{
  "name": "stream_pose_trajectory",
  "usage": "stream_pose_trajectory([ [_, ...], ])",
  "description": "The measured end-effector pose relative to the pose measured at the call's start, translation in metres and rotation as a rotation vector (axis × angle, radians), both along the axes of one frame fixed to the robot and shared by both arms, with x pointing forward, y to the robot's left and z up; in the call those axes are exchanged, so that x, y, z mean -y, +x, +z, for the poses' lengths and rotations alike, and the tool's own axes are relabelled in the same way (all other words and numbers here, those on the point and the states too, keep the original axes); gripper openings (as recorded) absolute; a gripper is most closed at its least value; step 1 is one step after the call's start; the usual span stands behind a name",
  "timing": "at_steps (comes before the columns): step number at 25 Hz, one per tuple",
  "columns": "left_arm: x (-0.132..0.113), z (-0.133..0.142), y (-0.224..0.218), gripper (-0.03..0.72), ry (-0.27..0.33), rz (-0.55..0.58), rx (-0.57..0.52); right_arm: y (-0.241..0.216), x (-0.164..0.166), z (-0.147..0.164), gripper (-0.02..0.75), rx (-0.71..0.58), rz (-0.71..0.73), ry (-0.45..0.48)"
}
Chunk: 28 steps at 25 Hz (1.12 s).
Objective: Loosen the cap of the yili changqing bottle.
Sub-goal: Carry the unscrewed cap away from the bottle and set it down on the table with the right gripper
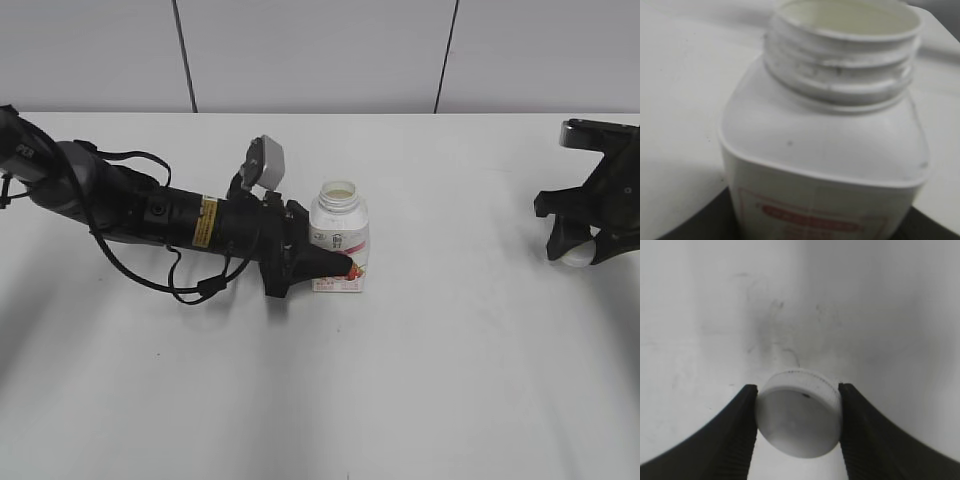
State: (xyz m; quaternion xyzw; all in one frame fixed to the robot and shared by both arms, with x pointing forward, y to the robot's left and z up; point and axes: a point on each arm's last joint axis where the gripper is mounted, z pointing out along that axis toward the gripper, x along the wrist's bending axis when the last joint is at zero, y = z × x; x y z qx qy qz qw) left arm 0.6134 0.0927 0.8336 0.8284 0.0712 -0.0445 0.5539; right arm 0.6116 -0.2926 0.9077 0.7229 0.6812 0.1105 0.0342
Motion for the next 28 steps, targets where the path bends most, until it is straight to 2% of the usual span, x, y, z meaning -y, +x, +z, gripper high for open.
stream_pose_trajectory([
  [28,0.0,0.0,0.0,0.364,0.0,0.0,-0.001,-0.0021,-0.0012,-0.0063,0.388,-0.041,-0.01,0.015],
])
